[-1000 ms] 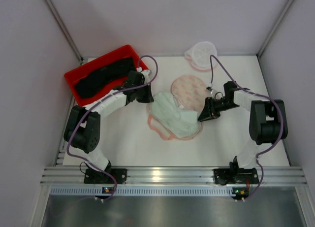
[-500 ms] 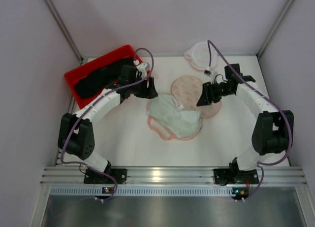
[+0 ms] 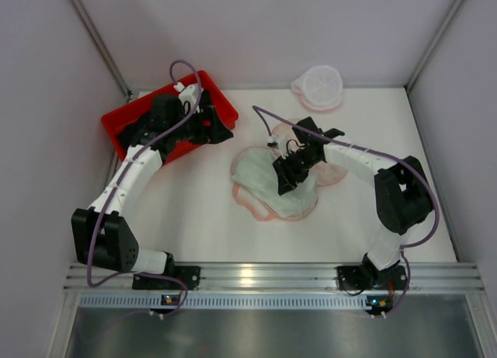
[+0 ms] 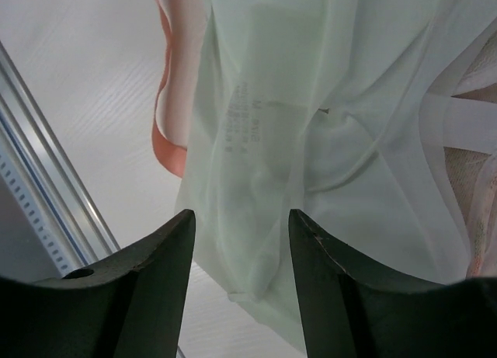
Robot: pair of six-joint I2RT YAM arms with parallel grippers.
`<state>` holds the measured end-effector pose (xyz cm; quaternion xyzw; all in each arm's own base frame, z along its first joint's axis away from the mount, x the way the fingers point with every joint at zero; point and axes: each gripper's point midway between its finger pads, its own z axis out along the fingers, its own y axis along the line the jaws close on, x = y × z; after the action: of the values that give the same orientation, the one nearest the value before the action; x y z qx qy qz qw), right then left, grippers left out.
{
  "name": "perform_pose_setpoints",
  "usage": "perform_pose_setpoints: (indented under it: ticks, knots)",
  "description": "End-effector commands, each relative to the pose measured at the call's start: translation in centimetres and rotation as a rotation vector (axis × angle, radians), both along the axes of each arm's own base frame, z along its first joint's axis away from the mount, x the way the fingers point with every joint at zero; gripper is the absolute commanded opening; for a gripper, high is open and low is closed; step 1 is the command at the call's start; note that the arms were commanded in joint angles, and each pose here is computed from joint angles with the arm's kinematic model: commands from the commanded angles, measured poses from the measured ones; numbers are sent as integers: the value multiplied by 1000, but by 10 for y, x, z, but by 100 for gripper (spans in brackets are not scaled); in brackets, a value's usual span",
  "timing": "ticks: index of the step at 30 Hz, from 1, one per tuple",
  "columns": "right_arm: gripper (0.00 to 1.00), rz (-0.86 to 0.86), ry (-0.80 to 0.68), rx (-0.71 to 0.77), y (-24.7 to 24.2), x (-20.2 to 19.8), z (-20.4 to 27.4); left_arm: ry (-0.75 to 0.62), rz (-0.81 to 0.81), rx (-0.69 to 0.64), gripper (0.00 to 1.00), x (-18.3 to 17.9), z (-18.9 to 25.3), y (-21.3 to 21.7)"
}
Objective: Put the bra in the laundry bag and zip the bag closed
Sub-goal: Place the bra in the laundry bag, then adjust the bra in the laundry bag.
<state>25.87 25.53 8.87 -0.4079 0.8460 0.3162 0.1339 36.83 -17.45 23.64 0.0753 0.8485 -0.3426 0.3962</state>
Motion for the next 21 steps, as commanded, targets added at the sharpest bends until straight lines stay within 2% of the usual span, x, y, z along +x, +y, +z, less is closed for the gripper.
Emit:
perform_pose_setpoints:
  ticks: [1,11,14,18,21]
  knots:
    - [53,-3,-114,-17,14,21,6,-11,-24,-39,91,-14,13,-3]
    - [51,-37,-150,-101,6,33,-8,-13,-14,-32,90,-11,13,-2]
    - [47,-22,-138,-121,3,29,-15,-10,-12,-32,90,-10,11,-1]
    - [31,16,-112,-102,5,20,-14,-12,-11,-31,89,-10,12,-1]
    - [15,40,-95,-52,12,13,1,-15,-8,-29,89,-11,12,0]
